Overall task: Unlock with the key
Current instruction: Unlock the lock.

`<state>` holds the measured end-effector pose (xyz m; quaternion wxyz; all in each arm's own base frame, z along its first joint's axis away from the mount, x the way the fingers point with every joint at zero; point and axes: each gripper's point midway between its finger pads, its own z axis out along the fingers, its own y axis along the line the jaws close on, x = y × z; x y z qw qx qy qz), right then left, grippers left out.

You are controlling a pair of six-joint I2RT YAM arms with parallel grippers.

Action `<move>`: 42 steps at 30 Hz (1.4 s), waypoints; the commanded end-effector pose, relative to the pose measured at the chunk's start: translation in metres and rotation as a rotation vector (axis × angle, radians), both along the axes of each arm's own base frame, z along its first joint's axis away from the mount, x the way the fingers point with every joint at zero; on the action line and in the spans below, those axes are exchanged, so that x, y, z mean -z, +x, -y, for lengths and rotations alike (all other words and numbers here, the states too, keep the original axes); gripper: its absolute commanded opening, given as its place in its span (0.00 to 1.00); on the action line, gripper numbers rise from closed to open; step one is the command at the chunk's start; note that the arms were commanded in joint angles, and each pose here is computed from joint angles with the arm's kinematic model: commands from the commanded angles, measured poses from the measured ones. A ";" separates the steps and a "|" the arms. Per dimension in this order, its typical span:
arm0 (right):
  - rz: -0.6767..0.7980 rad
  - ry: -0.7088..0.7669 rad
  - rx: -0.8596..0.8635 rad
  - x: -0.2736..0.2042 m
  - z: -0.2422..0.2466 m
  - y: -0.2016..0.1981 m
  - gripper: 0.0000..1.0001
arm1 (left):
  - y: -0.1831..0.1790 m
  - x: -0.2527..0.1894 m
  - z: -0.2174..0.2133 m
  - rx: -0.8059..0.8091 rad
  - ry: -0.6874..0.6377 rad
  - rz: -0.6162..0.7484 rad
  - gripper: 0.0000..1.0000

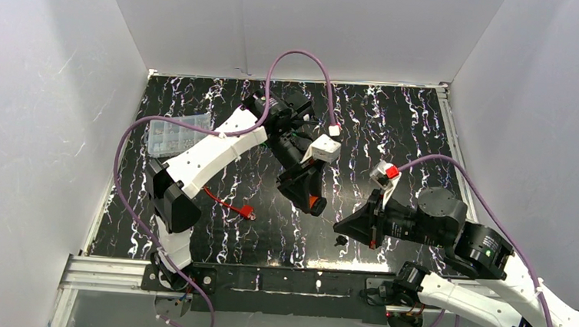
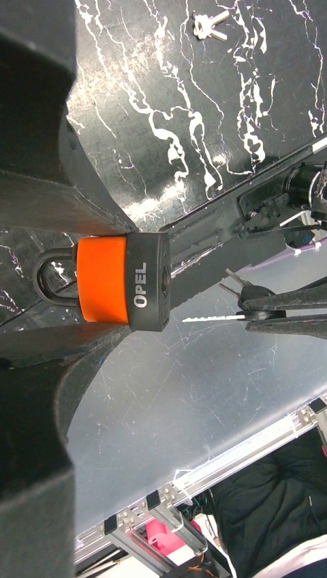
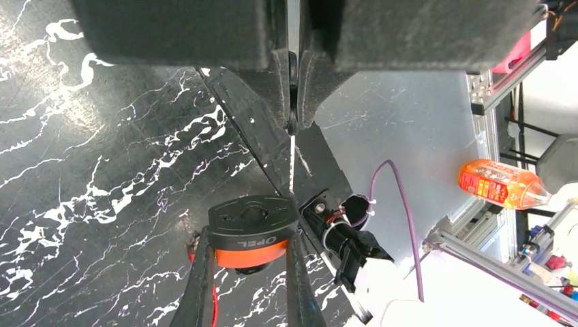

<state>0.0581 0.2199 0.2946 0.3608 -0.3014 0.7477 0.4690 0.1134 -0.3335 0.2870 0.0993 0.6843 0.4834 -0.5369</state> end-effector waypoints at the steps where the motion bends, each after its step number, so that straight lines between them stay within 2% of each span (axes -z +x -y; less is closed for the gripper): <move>1: 0.071 0.068 -0.015 -0.028 0.000 0.000 0.01 | -0.036 -0.035 -0.031 0.012 0.029 -0.074 0.00; 27: 0.105 0.100 0.018 -0.034 -0.008 0.011 0.01 | -0.039 -0.039 -0.031 0.024 0.019 -0.034 0.00; 42: 0.089 0.064 0.037 -0.015 -0.009 0.016 0.01 | -0.041 -0.043 -0.032 0.025 0.005 -0.026 0.00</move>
